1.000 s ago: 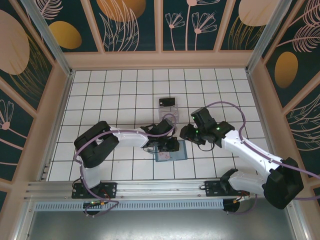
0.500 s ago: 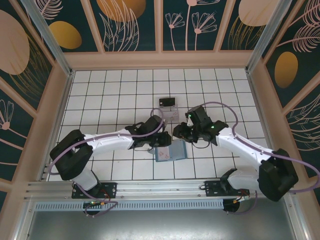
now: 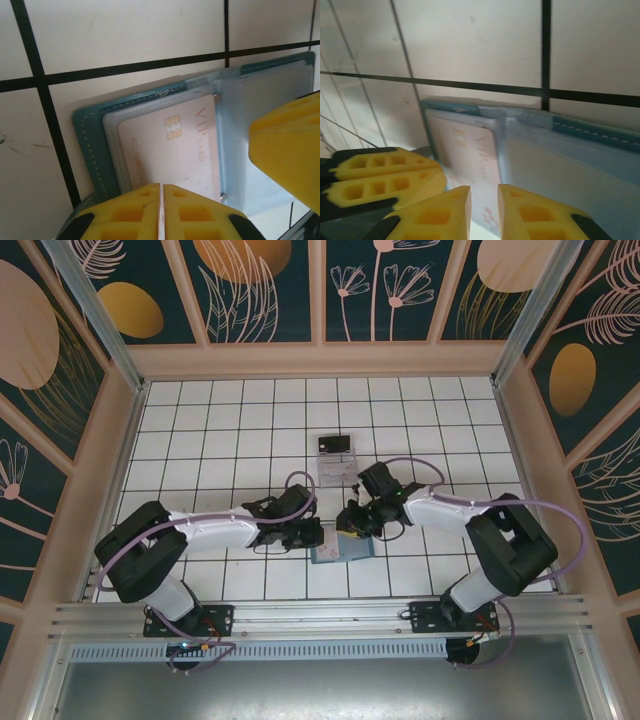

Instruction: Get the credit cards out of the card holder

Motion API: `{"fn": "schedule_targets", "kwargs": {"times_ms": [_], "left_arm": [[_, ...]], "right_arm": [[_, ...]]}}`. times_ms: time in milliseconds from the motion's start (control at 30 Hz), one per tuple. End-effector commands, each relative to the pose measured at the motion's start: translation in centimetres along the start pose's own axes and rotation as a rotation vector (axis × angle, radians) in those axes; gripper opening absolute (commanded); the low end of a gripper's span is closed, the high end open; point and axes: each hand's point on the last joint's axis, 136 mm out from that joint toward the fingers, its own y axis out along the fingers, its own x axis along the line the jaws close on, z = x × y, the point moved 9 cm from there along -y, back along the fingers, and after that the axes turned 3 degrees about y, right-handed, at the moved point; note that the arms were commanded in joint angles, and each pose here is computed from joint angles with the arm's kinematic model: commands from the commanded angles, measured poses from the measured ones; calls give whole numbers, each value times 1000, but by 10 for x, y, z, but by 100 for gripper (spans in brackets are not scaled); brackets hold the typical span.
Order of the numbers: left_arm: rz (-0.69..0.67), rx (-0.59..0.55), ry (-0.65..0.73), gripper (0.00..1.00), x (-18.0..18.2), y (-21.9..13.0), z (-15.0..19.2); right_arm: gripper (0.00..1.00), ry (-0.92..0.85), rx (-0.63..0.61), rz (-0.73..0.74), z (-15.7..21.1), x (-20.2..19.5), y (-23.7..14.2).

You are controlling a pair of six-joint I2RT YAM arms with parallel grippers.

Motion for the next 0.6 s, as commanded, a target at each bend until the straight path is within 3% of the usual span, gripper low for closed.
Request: {"fn": "schedule_targets", "kwargs": {"times_ms": [0,300,567], "left_arm": [[-53,16,-19,12,9,5,2],[-122,51,-8,10,19,12,6],[-147,71,-8,9,22,15,8]], "right_arm": [[21,-36,37,-16,4,-5,10],[19,-55,58,-53,6,-7,18],[19,-50,55,10,6,-16,23]]}}
